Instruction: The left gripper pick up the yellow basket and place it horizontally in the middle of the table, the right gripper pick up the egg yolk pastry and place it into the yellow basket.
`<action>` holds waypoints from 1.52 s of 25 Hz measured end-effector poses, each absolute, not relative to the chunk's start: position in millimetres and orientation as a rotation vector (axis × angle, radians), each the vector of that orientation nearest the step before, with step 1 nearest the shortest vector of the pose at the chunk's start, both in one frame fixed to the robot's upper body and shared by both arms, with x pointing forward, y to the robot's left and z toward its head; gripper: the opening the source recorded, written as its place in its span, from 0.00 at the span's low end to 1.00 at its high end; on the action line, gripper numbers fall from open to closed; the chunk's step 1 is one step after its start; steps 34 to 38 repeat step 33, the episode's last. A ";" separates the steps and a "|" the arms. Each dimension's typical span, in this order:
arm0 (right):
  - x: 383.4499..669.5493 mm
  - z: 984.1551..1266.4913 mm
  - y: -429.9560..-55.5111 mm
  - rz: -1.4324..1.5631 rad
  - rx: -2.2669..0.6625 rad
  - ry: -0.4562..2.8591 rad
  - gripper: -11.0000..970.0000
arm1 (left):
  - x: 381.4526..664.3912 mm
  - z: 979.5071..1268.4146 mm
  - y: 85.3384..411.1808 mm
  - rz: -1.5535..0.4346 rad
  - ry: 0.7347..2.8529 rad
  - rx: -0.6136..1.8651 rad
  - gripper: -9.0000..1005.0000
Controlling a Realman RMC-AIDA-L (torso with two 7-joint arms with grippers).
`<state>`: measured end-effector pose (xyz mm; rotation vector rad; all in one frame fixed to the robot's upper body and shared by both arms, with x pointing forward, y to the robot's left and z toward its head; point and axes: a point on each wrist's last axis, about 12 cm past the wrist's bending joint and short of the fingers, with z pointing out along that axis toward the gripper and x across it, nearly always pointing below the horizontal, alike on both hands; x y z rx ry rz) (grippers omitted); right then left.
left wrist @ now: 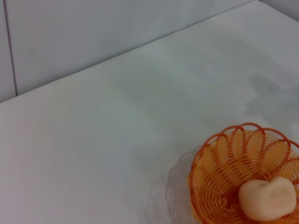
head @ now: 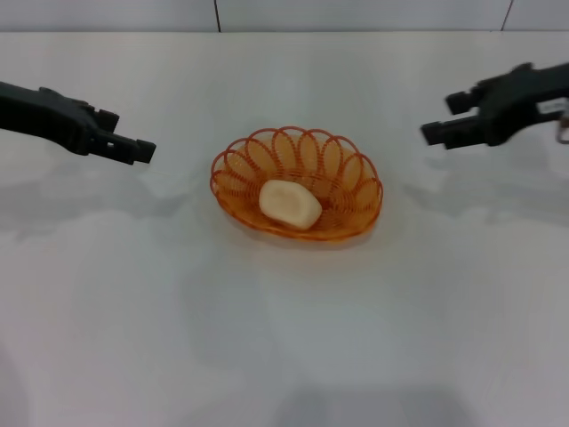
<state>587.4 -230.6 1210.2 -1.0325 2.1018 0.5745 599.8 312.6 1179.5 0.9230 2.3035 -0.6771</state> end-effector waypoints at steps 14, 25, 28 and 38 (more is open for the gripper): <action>561.9 1193.4 -287.5 0.610 -0.973 1.979 0.60 | 588.1 1176.9 312.1 -0.776 2.192 0.931 0.88; 567.9 1180.2 -290.1 0.648 -0.990 1.968 0.60 | 581.9 1173.7 311.2 -0.825 2.134 0.916 0.88; 568.4 1180.1 -290.2 0.653 -0.992 1.960 0.60 | 581.1 1174.9 311.4 -0.833 2.107 0.920 0.88; 567.1 1180.9 -289.5 0.669 -1.006 1.948 0.60 | 580.4 1177.8 311.4 -0.833 2.089 0.932 0.88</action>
